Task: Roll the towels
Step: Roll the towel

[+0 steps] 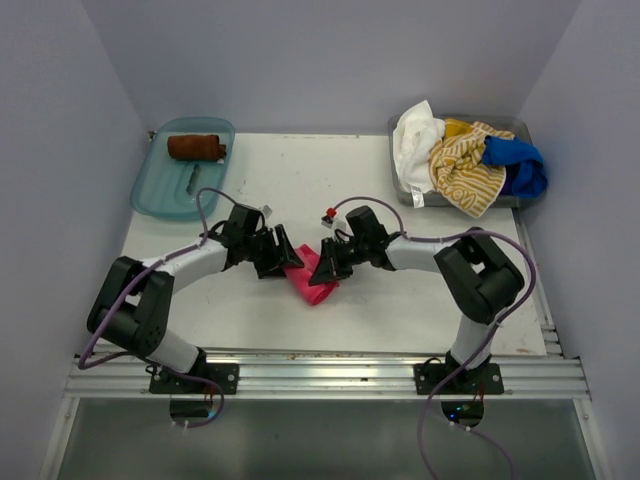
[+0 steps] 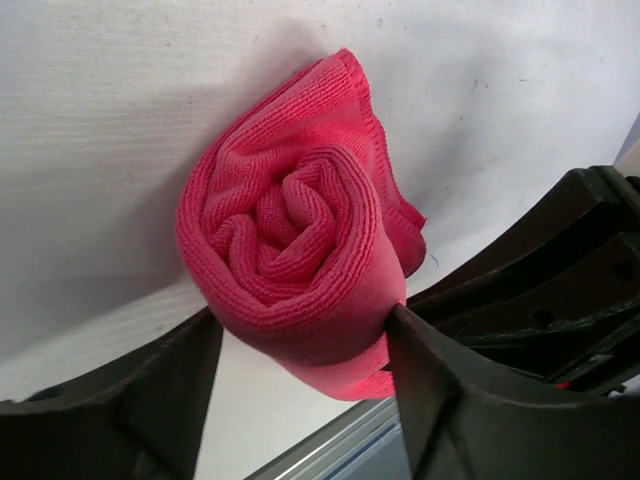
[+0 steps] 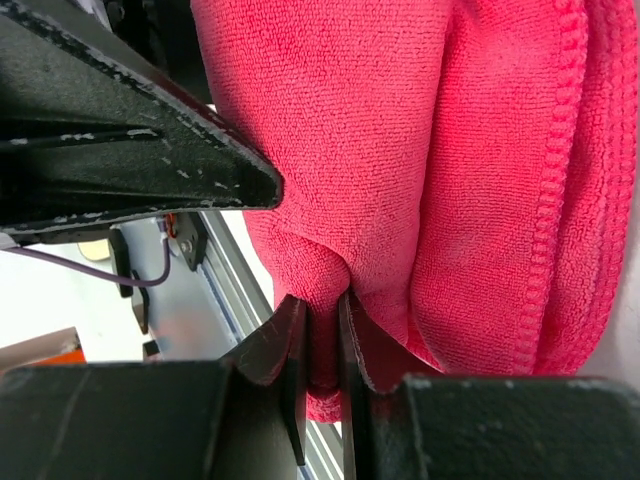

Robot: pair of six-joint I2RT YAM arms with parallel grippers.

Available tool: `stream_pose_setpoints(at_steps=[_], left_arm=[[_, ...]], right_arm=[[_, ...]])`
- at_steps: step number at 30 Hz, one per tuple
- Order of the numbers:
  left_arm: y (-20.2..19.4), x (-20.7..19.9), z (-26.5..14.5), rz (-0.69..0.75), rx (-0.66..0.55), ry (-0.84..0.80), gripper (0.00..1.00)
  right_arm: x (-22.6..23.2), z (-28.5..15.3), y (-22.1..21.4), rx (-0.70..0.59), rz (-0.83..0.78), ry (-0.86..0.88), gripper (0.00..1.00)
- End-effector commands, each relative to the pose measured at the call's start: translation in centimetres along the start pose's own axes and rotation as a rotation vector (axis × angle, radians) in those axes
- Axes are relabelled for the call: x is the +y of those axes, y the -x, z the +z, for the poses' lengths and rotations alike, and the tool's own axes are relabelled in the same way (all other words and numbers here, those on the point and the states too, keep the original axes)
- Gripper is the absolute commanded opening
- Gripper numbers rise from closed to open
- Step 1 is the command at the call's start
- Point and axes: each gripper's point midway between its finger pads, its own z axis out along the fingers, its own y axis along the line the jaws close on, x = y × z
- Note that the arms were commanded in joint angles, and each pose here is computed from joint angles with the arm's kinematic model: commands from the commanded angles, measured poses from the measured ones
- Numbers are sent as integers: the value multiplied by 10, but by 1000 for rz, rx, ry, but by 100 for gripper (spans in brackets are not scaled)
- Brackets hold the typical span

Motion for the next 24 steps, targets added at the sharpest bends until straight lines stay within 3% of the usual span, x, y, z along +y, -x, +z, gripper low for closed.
stream_pose_setpoints(at_steps=[1,3,5,6,9,11,15,24], left_arm=[[12,-14,10,3,-39,-60,64],[11,-11,13,-12,-28,-49,52],[10,-9,14,-33,-19,-36,47],[9,-6,14,-47,-17,-23,44],[2,1,16,-93,19,15,41],[-1,4,18,-113,38,34,41],[-3,6,19,-147,49,48,40],[0,3,15,-175,41,54,42]], right_arm=[[-3,1,-8,49,18,-13,6],[-4,-1,-2,28,-10,-38,15],[-8,-12,3,-2,-20,-125,26],[-11,-18,2,3,-35,-167,40],[-10,-42,14,-77,-110,-296,55],[0,-58,22,-132,-178,-356,58],[18,-77,30,-193,-481,-672,60],[53,-41,11,-199,-904,-875,60]])
